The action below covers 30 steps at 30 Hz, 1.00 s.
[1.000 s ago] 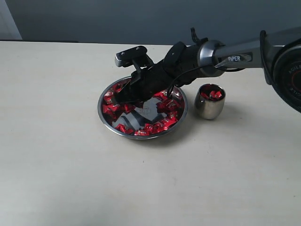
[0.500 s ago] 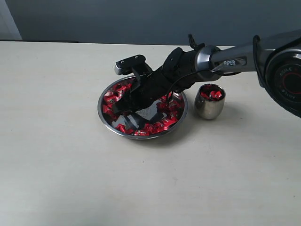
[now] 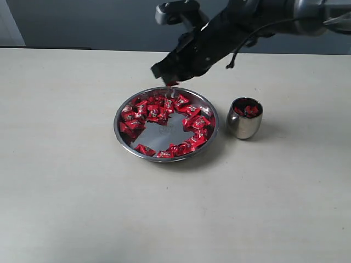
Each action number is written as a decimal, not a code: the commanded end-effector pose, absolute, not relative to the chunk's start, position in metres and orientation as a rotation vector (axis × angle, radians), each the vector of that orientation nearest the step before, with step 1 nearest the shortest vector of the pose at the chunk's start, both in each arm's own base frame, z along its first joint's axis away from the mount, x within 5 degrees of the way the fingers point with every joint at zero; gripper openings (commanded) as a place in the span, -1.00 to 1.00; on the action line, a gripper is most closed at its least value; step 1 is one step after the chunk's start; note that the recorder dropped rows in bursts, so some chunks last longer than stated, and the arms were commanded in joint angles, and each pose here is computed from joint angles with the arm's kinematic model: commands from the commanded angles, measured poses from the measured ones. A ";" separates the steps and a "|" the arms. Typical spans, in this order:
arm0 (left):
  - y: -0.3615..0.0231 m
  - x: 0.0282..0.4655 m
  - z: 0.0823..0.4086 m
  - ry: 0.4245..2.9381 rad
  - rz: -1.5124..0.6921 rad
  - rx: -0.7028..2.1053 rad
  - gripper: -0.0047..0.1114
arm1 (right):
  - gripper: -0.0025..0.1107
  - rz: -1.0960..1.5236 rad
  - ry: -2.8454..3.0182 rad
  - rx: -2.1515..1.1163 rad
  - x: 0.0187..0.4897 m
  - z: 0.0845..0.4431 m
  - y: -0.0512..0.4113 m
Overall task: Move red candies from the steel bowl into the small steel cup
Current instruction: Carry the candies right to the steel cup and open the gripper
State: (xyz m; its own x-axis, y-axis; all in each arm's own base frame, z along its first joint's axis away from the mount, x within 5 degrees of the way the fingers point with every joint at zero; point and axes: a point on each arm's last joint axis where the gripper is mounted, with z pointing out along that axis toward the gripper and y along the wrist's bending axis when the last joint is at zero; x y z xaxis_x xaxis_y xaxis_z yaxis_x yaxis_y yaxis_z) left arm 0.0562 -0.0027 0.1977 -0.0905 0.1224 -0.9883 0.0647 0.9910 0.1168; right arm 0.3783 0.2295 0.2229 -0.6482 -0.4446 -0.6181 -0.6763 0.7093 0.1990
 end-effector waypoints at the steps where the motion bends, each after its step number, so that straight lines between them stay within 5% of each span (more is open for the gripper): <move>1: -0.003 0.056 0.197 1.658 0.045 0.139 -0.89 | -0.97 0.394 2.447 -0.645 0.388 0.269 0.154; 6: -0.003 0.056 0.197 1.660 0.045 0.139 -0.89 | -0.97 0.384 2.661 -0.586 0.380 0.274 0.092; 22: -0.003 0.056 0.197 1.660 0.045 0.139 -0.89 | -0.96 0.408 2.872 -0.698 0.393 0.204 0.100; 30: -0.003 0.056 0.197 1.660 0.045 0.139 -0.89 | -0.27 0.393 2.843 -0.725 0.395 0.204 0.100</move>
State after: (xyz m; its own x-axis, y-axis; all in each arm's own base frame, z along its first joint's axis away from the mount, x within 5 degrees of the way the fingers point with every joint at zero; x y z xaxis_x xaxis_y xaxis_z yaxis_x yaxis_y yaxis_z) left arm 0.0562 -0.0027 0.1977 -0.0905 0.1224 -0.9883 0.0647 0.9910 0.1168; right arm 0.3929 0.1004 0.2021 -0.8772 -0.4283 -0.2171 -0.4723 0.8509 0.2298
